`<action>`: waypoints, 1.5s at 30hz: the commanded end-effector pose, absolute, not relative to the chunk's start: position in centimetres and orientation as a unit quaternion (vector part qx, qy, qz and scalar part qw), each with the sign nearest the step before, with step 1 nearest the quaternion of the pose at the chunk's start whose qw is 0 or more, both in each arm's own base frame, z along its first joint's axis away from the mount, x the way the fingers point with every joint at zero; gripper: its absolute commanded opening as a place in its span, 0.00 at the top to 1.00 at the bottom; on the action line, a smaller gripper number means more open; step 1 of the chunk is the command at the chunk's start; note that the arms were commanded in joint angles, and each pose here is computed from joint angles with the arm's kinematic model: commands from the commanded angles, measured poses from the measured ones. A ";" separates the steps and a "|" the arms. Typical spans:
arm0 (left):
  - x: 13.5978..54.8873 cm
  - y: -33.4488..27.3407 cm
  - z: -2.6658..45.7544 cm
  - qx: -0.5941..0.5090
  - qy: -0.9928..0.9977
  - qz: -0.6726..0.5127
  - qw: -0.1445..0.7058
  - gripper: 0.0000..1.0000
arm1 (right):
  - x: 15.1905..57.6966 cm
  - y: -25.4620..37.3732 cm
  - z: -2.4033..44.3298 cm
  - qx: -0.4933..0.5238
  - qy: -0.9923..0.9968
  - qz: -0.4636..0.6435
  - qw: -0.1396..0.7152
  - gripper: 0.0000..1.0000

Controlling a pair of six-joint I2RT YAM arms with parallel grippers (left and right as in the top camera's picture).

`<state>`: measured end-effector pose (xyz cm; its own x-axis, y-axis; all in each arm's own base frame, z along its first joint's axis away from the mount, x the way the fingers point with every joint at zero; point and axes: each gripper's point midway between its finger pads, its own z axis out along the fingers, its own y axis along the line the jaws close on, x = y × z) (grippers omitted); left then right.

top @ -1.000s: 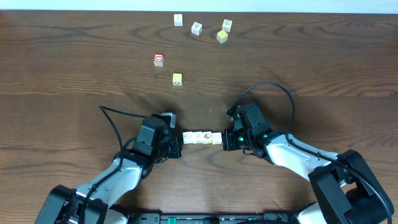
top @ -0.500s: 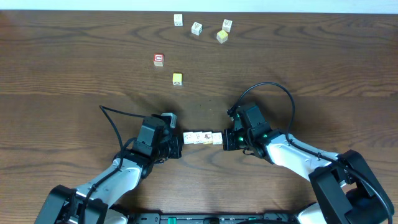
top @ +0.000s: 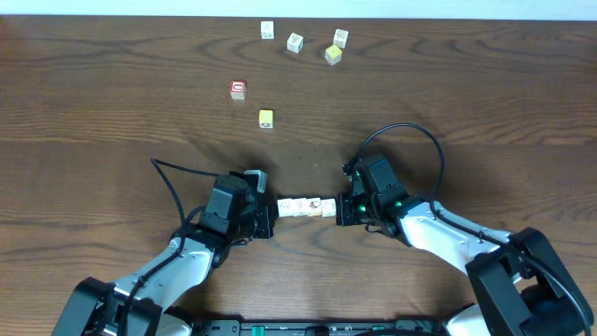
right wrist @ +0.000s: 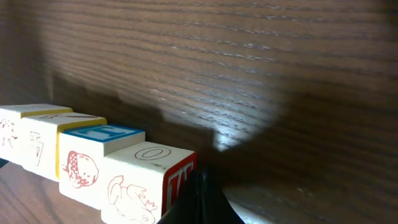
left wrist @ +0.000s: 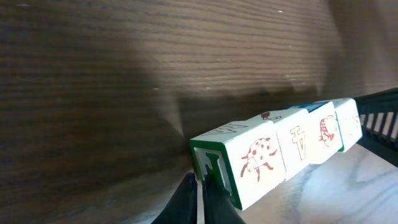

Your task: Lift 4 blocks

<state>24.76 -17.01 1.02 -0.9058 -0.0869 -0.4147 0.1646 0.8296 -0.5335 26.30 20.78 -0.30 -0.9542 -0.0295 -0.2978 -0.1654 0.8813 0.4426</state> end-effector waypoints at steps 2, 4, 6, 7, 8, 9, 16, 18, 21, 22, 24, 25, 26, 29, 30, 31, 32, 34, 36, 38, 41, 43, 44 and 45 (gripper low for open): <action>24.1 -18.3 1.5 0.047 0.924 -0.318 0.206 0.93 | 26.1 19.7 -0.5 -0.046 0.967 0.200 0.148 0.99; 24.1 -18.3 1.5 0.047 0.924 -0.319 0.206 0.93 | 25.8 19.1 -0.7 -0.042 0.971 0.185 0.145 0.99; 24.1 -18.3 1.5 0.047 0.924 -0.319 0.206 0.93 | 25.7 18.5 -0.9 -0.039 0.974 0.170 0.143 0.99; 24.1 -18.3 1.5 0.047 0.924 -0.319 0.206 0.93 | 25.8 18.3 -1.0 -0.037 0.975 0.165 0.144 0.99; 24.1 -18.3 1.5 0.047 0.924 -0.319 0.206 0.93 | 25.8 18.3 -1.0 -0.037 0.975 0.163 0.144 0.99; 24.1 -18.3 1.5 0.047 0.924 -0.319 0.206 0.93 | 25.8 18.3 -1.0 -0.038 0.975 0.164 0.144 0.99; 24.1 -18.3 1.5 0.047 0.924 -0.318 0.206 0.93 | 26.3 17.6 -1.1 -0.033 0.976 0.145 0.157 0.99; 24.1 -18.3 1.5 0.049 0.924 -0.318 0.207 0.93 | 26.3 17.6 -1.0 -0.034 0.976 0.144 0.158 0.99; 24.1 -18.3 1.5 0.049 0.924 -0.318 0.207 0.93 | 26.5 17.5 -1.0 -0.033 0.976 0.138 0.162 0.99; 24.1 -18.3 1.5 0.049 0.924 -0.318 0.207 0.93 | 26.6 17.4 -1.0 -0.032 0.976 0.137 0.164 0.99; 24.1 -18.3 1.5 0.049 0.924 -0.318 0.207 0.93 | 26.8 17.8 -0.7 -0.037 0.975 0.143 0.166 0.99; 24.1 -18.3 1.5 0.049 0.924 -0.318 0.207 0.93 | 26.8 18.2 -0.4 -0.045 0.973 0.152 0.165 0.99; 24.1 -18.3 1.5 0.049 0.924 -0.318 0.207 0.93 | 26.9 18.5 -0.2 -0.050 0.972 0.158 0.165 0.99; 24.1 -18.3 1.5 0.049 0.924 -0.318 0.207 0.93 | 27.1 18.9 0.4 -0.052 0.970 0.168 0.166 0.99; 24.1 -18.3 1.5 0.049 0.924 -0.318 0.207 0.93 | 27.1 19.0 0.5 -0.053 0.970 0.170 0.167 0.99; 24.1 -18.3 1.5 0.049 0.924 -0.318 0.207 0.93 | 27.0 19.0 0.6 -0.054 0.970 0.172 0.166 0.99; 24.1 -18.3 1.5 0.049 0.924 -0.318 0.207 0.93 | 26.9 19.0 0.6 -0.054 0.970 0.172 0.165 0.99; 24.1 -18.3 1.5 0.049 0.924 -0.318 0.207 0.93 | 26.7 18.9 0.5 -0.053 0.971 0.169 0.160 0.99; 24.1 -18.3 1.5 0.049 0.924 -0.318 0.207 0.93 | 26.4 18.9 0.5 -0.054 0.971 0.172 0.155 0.99; 24.1 -18.3 1.5 0.049 0.924 -0.318 0.207 0.93 | 26.3 19.4 0.6 -0.058 0.969 0.185 0.150 0.99; 24.1 -18.3 1.5 0.049 0.924 -0.318 0.207 0.93 | 26.4 19.9 1.0 -0.061 0.966 0.199 0.153 0.99; 24.1 -18.3 1.5 0.049 0.924 -0.318 0.207 0.93 | 26.6 20.2 1.2 -0.062 0.964 0.207 0.158 0.99; 24.1 -18.3 1.5 0.049 0.924 -0.318 0.207 0.93 | 26.7 20.3 1.3 -0.062 0.963 0.208 0.160 0.99; 24.1 -18.3 1.5 0.049 0.924 -0.318 0.207 0.93 | 26.8 20.3 1.3 -0.063 0.962 0.209 0.162 0.99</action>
<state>24.27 -17.97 1.43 -0.9114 -0.0668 -0.4061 0.1944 0.7998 -0.5679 26.45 19.28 0.18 -0.9506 -0.0323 -0.3088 -0.1471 0.9228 0.3560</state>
